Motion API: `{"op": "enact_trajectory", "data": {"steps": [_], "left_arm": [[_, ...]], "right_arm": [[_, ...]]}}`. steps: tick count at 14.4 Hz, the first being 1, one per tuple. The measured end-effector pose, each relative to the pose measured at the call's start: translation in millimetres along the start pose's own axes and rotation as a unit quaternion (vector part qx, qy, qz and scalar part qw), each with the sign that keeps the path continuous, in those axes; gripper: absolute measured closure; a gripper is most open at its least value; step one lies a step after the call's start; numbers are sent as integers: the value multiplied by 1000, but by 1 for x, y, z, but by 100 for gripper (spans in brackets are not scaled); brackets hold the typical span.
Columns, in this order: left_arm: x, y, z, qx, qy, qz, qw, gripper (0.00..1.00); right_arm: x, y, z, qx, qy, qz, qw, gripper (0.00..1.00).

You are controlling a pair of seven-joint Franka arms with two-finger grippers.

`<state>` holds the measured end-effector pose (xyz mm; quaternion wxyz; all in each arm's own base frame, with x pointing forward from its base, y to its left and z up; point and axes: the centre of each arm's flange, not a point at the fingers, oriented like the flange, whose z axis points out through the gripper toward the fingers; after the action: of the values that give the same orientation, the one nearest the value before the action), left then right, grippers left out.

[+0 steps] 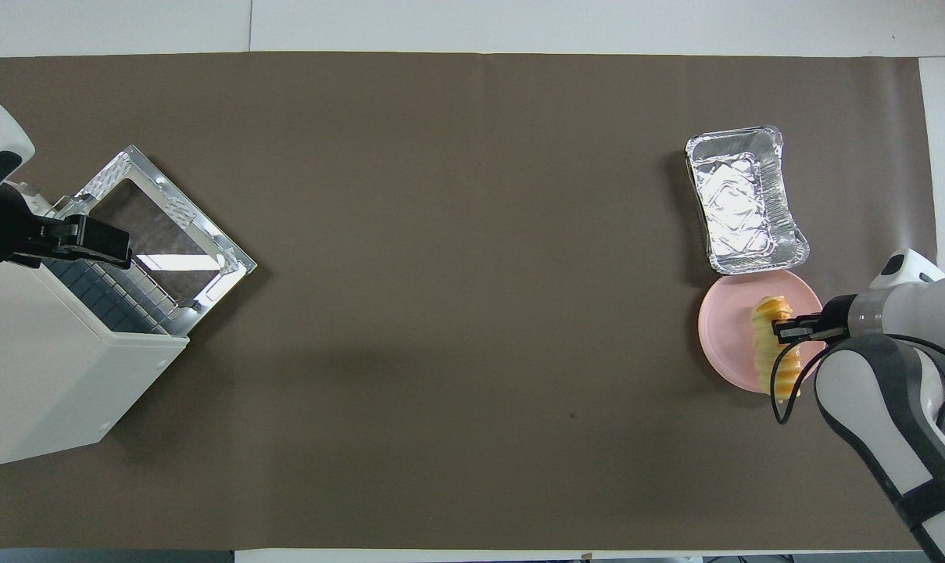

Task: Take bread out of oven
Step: 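Lower the bread onto the pink plate with the right gripper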

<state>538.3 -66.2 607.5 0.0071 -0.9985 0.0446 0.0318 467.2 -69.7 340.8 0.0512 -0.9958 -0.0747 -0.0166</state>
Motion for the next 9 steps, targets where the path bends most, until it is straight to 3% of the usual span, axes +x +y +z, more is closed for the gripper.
{"op": "enact_trajectory", "data": {"steps": [7,9], "left_arm": [[0,0,0,0,0,0,1000,0],[0,0,0,0,0,0,1000,0]], "right_arm": [[11,-9,17,-7,13,-12,1000,95],[12,-11,16,-7,13,0,1000,80]]}}
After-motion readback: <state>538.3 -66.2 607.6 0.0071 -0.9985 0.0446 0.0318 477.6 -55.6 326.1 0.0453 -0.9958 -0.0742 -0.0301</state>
